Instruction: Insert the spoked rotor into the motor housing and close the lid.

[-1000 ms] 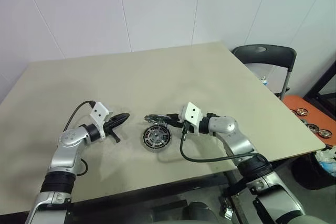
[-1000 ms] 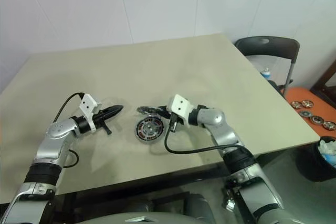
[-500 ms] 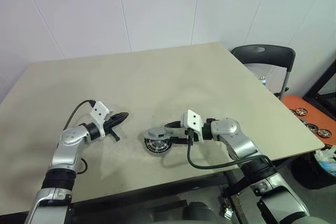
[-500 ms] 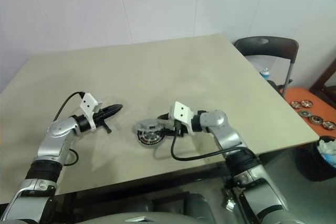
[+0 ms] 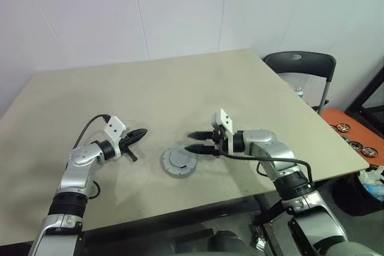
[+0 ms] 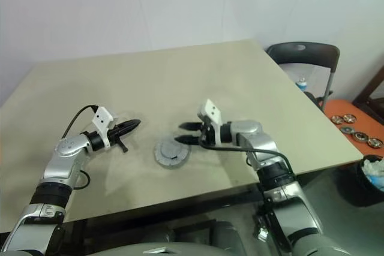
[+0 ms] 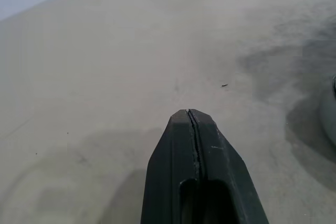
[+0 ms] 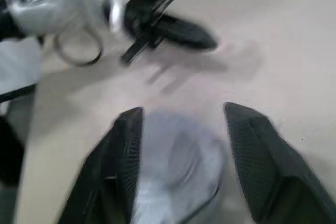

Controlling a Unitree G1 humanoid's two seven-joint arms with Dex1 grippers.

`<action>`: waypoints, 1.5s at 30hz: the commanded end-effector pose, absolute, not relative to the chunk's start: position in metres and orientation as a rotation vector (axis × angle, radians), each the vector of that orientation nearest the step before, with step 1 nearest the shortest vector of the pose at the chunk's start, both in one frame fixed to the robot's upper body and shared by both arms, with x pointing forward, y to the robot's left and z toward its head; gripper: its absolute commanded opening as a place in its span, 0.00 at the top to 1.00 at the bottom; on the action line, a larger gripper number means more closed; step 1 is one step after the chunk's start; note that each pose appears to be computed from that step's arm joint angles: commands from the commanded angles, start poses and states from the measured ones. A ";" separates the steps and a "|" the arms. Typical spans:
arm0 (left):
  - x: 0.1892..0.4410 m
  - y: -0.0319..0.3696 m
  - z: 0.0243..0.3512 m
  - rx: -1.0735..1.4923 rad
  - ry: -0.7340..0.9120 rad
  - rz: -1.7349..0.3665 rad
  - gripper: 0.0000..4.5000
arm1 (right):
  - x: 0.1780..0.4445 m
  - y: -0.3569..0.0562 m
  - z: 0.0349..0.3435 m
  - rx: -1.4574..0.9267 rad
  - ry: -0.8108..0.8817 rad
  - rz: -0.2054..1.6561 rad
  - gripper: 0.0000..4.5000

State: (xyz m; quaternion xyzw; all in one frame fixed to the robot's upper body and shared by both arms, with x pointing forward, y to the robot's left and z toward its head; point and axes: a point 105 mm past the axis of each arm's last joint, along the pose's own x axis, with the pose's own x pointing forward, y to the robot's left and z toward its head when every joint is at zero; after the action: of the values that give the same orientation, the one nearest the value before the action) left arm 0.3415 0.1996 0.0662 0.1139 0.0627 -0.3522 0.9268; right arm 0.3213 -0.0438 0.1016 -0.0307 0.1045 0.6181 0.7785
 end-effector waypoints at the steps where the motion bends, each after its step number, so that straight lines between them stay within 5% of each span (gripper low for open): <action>1: 0.344 0.193 0.083 0.247 0.069 -0.744 1.00 | 0.320 -0.031 0.098 -0.212 0.187 1.350 0.22; 4: 0.336 0.189 0.087 0.199 0.068 -0.793 1.00 | 0.314 -0.025 0.087 -0.286 0.219 1.387 0.00; 17: 0.333 0.200 0.091 0.210 0.075 -0.759 1.00 | 0.311 -0.026 0.048 -0.361 0.406 1.374 0.00; 34: 0.334 0.200 0.088 0.229 0.083 -0.742 1.00 | 0.307 -0.029 0.035 -0.299 0.491 1.338 0.00; 40: 0.335 0.201 0.087 0.237 0.086 -0.734 1.00 | 0.308 -0.028 0.037 -0.306 0.474 1.340 0.28; 45: 0.336 0.201 0.086 0.237 0.086 -0.733 1.00 | 0.306 -0.030 0.045 -0.293 0.443 1.371 0.28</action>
State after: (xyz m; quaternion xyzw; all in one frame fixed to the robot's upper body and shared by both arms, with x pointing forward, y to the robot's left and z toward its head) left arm 0.3312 0.1997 0.0722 0.1035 0.0671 -0.3610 0.9244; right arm 0.3061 -0.0206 0.0536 -0.1264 0.1826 0.6337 0.7410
